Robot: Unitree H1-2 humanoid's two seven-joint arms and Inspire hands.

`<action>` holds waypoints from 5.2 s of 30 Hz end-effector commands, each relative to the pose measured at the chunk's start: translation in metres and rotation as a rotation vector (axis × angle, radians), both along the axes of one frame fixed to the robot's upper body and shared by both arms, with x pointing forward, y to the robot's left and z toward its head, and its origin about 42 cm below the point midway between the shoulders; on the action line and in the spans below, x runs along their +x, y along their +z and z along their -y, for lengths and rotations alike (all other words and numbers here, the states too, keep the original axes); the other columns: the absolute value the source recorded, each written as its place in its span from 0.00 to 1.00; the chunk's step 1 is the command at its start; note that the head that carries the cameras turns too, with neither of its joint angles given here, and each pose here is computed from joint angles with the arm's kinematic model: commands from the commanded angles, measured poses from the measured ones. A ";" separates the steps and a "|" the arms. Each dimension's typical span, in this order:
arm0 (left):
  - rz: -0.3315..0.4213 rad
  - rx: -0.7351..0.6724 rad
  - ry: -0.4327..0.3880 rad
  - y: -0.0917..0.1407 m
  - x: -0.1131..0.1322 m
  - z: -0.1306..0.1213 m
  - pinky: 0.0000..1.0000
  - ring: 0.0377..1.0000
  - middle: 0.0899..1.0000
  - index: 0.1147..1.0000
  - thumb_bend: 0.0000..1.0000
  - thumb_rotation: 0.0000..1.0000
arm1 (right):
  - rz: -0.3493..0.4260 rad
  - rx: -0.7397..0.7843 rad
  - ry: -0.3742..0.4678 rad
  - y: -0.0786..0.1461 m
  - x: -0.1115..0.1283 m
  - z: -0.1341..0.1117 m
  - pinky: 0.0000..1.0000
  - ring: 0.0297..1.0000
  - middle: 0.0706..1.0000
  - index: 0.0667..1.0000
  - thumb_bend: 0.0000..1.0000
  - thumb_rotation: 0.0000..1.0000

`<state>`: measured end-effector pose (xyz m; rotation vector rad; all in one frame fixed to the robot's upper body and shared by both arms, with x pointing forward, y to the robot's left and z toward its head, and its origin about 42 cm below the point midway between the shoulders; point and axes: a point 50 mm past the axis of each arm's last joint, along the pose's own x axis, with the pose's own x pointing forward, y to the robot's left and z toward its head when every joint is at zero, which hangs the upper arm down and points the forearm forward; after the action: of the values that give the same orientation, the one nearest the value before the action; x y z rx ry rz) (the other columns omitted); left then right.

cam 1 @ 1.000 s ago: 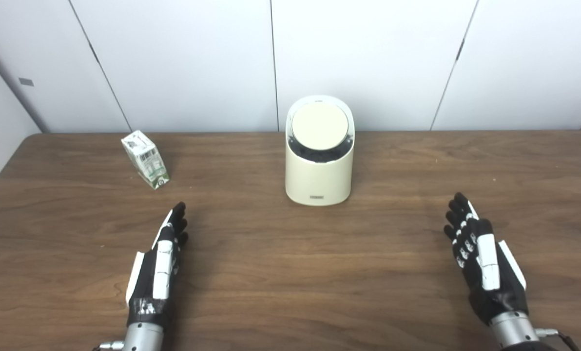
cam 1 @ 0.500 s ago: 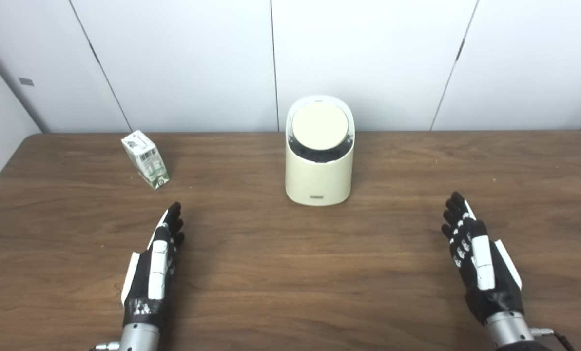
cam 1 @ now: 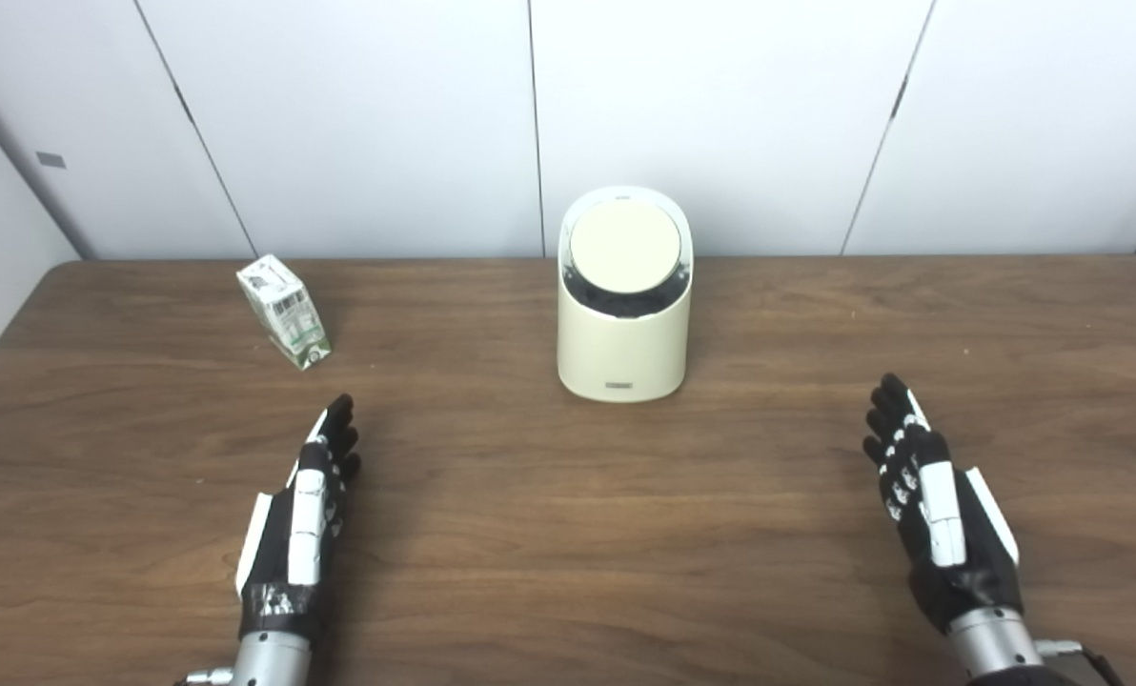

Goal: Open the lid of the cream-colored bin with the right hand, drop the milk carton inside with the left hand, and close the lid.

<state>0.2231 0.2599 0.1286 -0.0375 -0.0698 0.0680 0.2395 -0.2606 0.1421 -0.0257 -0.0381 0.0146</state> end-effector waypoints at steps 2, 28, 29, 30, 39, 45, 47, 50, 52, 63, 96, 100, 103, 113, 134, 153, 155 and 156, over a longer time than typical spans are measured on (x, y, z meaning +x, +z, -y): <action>0.069 0.026 -0.014 0.014 0.001 -0.003 1.00 1.00 1.00 1.00 0.57 1.00 | 0.089 -0.011 0.008 0.016 0.004 -0.002 1.00 1.00 1.00 1.00 0.69 0.98; 0.077 0.032 -0.016 0.014 0.001 -0.005 1.00 1.00 1.00 1.00 0.58 1.00 | 0.082 -0.016 0.009 0.020 0.002 -0.008 1.00 1.00 1.00 1.00 0.66 0.93; 0.078 0.033 -0.014 0.014 0.001 -0.005 1.00 1.00 1.00 1.00 0.58 1.00 | 0.082 -0.015 0.008 0.020 0.002 -0.008 1.00 1.00 1.00 1.00 0.67 0.92; 0.079 0.032 -0.014 0.014 0.001 -0.005 1.00 1.00 1.00 1.00 0.58 1.00 | 0.083 -0.018 0.008 0.021 0.002 -0.008 1.00 1.00 1.00 1.00 0.67 0.92; 0.086 0.030 -0.018 0.016 0.001 -0.004 1.00 1.00 1.00 1.00 0.58 1.00 | 0.076 -0.021 0.010 0.022 0.001 -0.009 1.00 1.00 1.00 1.00 0.68 0.91; 0.084 0.028 -0.019 0.015 0.001 -0.004 1.00 1.00 1.00 1.00 0.57 1.00 | 0.066 -0.025 0.007 0.023 0.001 -0.010 1.00 1.00 1.00 1.00 0.67 0.88; 0.083 0.028 -0.020 0.014 0.002 -0.003 1.00 1.00 1.00 1.00 0.57 1.00 | 0.062 -0.030 0.003 0.023 0.001 -0.011 1.00 1.00 1.00 1.00 0.69 0.87; 0.080 0.028 -0.021 0.012 0.002 -0.003 1.00 1.00 1.00 1.00 0.56 1.00 | 0.065 -0.042 0.000 0.027 0.006 -0.015 1.00 1.00 0.99 1.00 0.70 0.81; 0.079 0.029 -0.021 0.011 0.002 -0.003 1.00 1.00 1.00 1.00 0.56 1.00 | 0.070 -0.044 0.002 0.029 0.009 -0.017 0.99 0.99 0.99 1.00 0.70 0.78; 0.062 0.047 -0.017 0.003 0.000 -0.001 1.00 1.00 1.00 1.00 0.54 1.00 | 0.221 -0.191 -0.039 0.084 0.085 -0.047 0.90 0.94 0.94 0.95 0.85 0.59; 0.043 0.014 -0.032 0.000 -0.003 0.014 1.00 1.00 1.00 1.00 0.56 1.00 | 0.321 -0.624 -0.023 0.157 0.234 -0.130 0.77 0.87 0.91 0.92 0.93 0.33; 0.037 0.010 -0.032 0.000 -0.003 0.015 1.00 1.00 1.00 1.00 0.57 1.00 | 0.320 -0.653 -0.027 0.156 0.236 -0.133 0.75 0.85 0.89 0.91 0.95 0.33; 0.040 0.011 -0.035 -0.001 -0.004 0.015 1.00 1.00 1.00 1.00 0.56 1.00 | 0.325 -0.655 -0.019 0.154 0.235 -0.134 0.75 0.85 0.89 0.91 0.96 0.31; 0.045 0.002 -0.039 0.000 -0.006 0.015 1.00 1.00 1.00 1.00 0.55 1.00 | 0.335 -0.688 -0.003 0.147 0.231 -0.126 0.79 0.88 0.90 0.91 0.95 0.24; 0.046 0.026 -0.040 0.004 -0.004 0.015 1.00 1.00 1.00 1.00 0.59 1.00 | 0.409 -0.908 0.061 0.143 0.226 -0.132 0.90 0.94 0.92 0.94 0.94 0.22; 0.050 -0.021 -0.064 0.000 -0.005 0.019 1.00 1.00 1.00 1.00 0.55 1.00 | 0.188 -0.168 0.115 0.159 0.195 -0.104 0.86 0.89 0.90 0.93 0.61 0.60; 0.054 -0.021 -0.066 0.000 -0.004 0.020 1.00 1.00 1.00 1.00 0.55 1.00 | 0.185 -0.174 0.114 0.157 0.189 -0.099 0.87 0.89 0.90 0.93 0.57 0.61; 0.055 -0.020 -0.067 0.000 -0.004 0.020 1.00 1.00 1.00 1.00 0.55 1.00 | 0.188 -0.170 0.111 0.154 0.182 -0.095 0.87 0.89 0.90 0.93 0.56 0.62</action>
<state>0.2209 0.2424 0.1250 -0.0577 -0.0830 0.0130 0.4266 -0.1680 0.2747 -0.2031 -0.1468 0.1127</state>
